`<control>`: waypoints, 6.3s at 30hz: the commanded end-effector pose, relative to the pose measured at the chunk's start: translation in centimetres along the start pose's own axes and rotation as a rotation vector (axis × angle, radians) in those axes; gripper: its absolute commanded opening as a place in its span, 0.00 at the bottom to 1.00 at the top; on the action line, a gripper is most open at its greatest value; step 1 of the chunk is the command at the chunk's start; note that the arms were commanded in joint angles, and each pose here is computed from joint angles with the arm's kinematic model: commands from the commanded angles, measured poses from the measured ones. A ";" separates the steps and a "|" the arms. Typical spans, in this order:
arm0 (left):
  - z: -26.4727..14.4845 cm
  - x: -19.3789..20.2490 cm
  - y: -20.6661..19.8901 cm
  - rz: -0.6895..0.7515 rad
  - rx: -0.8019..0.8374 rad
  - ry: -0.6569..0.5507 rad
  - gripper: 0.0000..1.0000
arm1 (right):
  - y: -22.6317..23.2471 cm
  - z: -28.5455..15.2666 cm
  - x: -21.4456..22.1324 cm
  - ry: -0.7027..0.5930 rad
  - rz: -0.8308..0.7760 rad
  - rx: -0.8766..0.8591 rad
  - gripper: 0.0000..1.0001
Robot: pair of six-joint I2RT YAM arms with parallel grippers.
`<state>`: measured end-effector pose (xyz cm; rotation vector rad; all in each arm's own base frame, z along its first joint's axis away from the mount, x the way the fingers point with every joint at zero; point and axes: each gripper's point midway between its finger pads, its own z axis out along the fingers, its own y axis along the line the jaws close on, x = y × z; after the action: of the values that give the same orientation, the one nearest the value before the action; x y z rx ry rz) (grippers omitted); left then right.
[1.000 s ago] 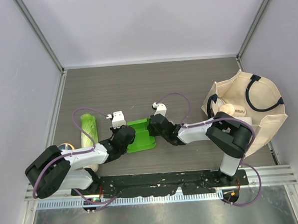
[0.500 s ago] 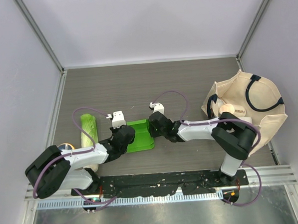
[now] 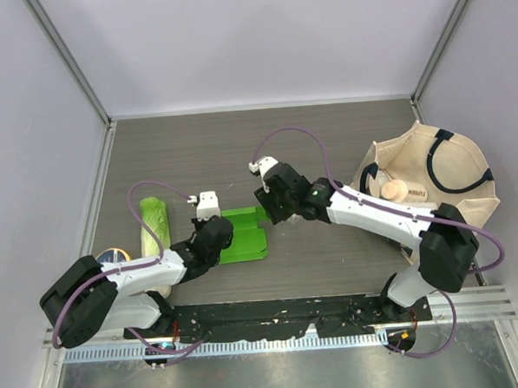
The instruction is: Fold the paper box
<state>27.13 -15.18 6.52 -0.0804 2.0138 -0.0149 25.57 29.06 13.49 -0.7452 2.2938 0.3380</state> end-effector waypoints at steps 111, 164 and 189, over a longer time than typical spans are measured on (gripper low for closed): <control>1.1 0.2 -3.6 -0.036 0.087 -0.032 0.00 | 2.7 8.5 -2.9 -0.405 -0.101 -0.255 0.46; 1.2 1.7 -2.1 -0.083 0.003 0.012 0.00 | 0.3 3.1 0.8 -0.386 -0.032 -0.252 0.51; 1.2 0.7 -3.2 -0.058 0.038 0.013 0.00 | 1.6 8.6 -3.8 -0.547 -0.087 -0.087 0.31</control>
<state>28.36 -17.28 5.56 -0.1626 1.9883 -0.0543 30.06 32.74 5.78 -0.7782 1.9154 0.5297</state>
